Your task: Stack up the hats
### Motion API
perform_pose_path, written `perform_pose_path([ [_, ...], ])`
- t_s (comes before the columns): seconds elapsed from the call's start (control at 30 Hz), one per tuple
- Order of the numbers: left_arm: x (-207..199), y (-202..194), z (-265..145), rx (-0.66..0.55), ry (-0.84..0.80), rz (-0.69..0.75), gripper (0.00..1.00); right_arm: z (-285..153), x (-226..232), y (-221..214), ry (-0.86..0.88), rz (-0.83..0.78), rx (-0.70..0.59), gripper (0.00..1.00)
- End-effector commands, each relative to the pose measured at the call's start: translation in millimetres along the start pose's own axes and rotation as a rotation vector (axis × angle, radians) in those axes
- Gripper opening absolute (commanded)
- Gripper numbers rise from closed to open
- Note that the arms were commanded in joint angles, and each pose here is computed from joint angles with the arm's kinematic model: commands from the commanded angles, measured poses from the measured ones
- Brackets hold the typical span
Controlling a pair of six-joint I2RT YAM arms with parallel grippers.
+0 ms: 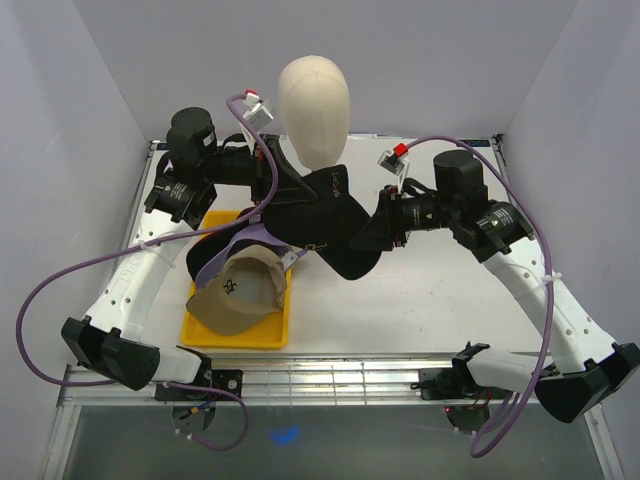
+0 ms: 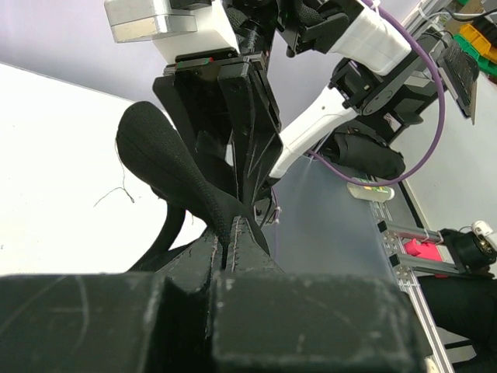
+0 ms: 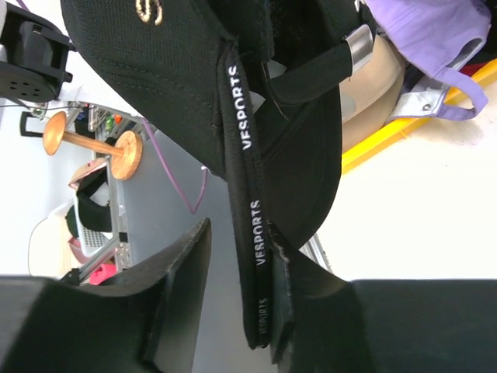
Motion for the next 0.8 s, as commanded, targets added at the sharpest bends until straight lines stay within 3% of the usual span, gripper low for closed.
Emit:
perform_pose_path([
  [0.0, -14, 14, -2, -0.012, -0.028, 0.072, 0.0, -6, 11, -1, 0.051, -0.032, 0.006, 0.38],
  [0.17, -14, 14, -2, -0.009, -0.03, 0.074, 0.0, -6, 9, -3, 0.048, -0.019, 0.022, 0.3],
  [0.43, -14, 16, -1, -0.003, -0.04, 0.07, 0.0, -6, 10, -6, 0.061, -0.013, 0.042, 0.35],
  [0.53, -13, 18, 1, -0.005, -0.033, 0.068, 0.0, -7, 14, -8, 0.107, -0.001, 0.067, 0.11],
  [0.6, -14, 20, 4, -0.008, -0.026, 0.055, 0.0, -7, 22, -5, 0.171, -0.008, 0.063, 0.08],
  [0.67, -15, 27, 8, -0.027, 0.036, 0.059, 0.11, -11, 36, -3, 0.215, 0.035, 0.056, 0.08],
  [0.7, -14, 31, 8, -0.041, 0.078, 0.049, 0.39, -13, 42, 0, 0.225, 0.042, 0.045, 0.08],
  [0.77, -12, 46, 6, -0.095, 0.203, 0.063, 0.63, -19, 59, 9, 0.258, 0.066, 0.003, 0.08],
])
Point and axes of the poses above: each gripper's point midway between its finger pads, its own z axis out along the fingers, its own x axis along the line the jaws close on, y = z × x, the point moved 7 cm from there along -z, back along the fingers, and after that the axes turned 13 degrees about z, right-handed, at the moved point
